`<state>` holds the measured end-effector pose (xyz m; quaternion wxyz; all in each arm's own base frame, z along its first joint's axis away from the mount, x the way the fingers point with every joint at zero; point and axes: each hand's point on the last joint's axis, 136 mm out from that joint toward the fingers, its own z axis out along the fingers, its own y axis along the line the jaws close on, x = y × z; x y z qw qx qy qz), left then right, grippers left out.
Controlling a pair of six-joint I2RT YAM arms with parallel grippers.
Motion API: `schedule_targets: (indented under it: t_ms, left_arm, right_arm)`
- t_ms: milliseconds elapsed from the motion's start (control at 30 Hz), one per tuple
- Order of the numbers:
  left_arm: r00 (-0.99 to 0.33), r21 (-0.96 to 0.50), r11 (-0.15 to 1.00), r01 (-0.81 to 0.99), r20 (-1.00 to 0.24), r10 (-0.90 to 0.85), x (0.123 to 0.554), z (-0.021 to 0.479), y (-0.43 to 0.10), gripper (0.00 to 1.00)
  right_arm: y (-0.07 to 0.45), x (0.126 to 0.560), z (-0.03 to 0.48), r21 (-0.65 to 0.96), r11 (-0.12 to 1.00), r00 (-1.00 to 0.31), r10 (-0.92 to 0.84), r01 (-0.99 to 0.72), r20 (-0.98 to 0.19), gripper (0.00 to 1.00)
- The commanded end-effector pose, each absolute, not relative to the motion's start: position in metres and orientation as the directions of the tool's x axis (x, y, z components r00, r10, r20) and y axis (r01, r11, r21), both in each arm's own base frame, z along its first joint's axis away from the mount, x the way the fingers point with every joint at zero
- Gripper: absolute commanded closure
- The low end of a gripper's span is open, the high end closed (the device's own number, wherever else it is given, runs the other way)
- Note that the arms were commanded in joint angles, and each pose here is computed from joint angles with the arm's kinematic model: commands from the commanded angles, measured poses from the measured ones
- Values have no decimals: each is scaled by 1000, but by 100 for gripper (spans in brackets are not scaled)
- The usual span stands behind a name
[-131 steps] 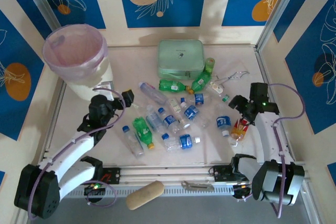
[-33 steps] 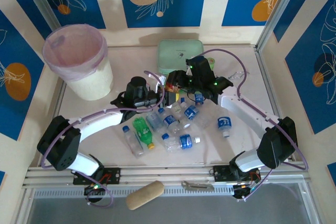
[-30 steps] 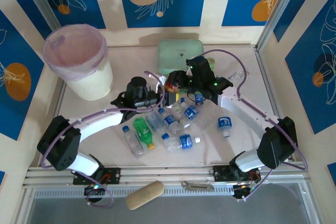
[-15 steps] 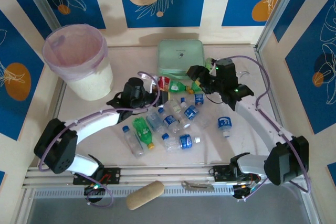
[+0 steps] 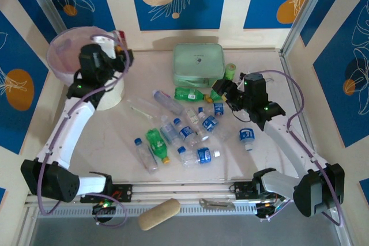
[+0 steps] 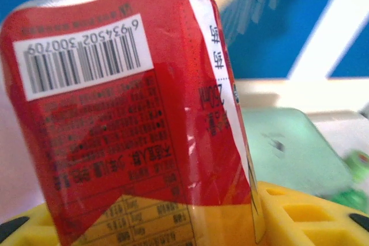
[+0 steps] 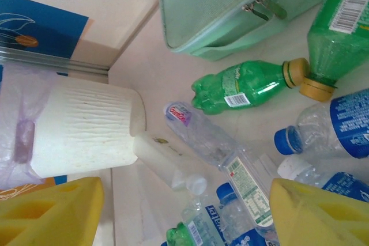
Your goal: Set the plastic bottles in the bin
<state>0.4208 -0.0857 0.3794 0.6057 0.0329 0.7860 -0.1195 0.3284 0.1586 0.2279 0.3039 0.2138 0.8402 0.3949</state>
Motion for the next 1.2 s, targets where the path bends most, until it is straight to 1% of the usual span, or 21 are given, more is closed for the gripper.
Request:
schedule_targets:
  t_ms: [0, 133, 267, 400, 500, 700, 767, 867, 967, 1000, 1167]
  left_arm:
    - [-238, -84, 990, 112, -970, -56, 435, 399, -51, 52]
    - [-237, -63, 998, 24, -970, -56, 463, 411, -13, 52]
    - [-278, -39, 996, -77, -959, -59, 482, 406, 26, 52]
    - [-335, -29, 984, -175, -938, -87, 491, 385, 64, 52]
    - [-400, -22, 974, -224, -910, -112, 493, 360, 82, 52]
    - [-486, -15, 972, -236, -864, -131, 495, 326, 93, 48]
    - [-497, -18, 973, -231, -857, -134, 496, 321, 93, 45]
    - [-494, -23, 973, -231, -859, -137, 496, 323, 92, 37]
    - [-485, -21, 970, -244, -863, -141, 493, 329, 94, 17]
    - [-481, -20, 969, -245, -865, -139, 491, 332, 94, 13]
    - [-445, -42, 973, -227, -884, -142, 482, 355, 88, 7]
  right_arm:
    - [157, 323, 220, 788, 600, -735, 596, 140, -323, 24]
    - [155, 321, 220, 779, 612, -733, 591, 137, -336, 24]
    - [151, 320, 218, 765, 628, -730, 589, 144, -347, 24]
    - [149, 320, 216, 760, 632, -726, 593, 152, -348, 24]
    - [147, 320, 213, 759, 631, -725, 596, 160, -344, 24]
    - [149, 323, 212, 761, 629, -732, 593, 160, -336, 24]
    - [150, 323, 212, 762, 628, -734, 591, 160, -333, 24]
    - [151, 323, 212, 762, 628, -735, 591, 159, -334, 24]
    - [151, 323, 211, 761, 628, -736, 590, 160, -333, 24]
    - [151, 322, 211, 761, 628, -737, 589, 161, -331, 24]
    - [152, 321, 210, 759, 633, -743, 580, 153, -333, 23]
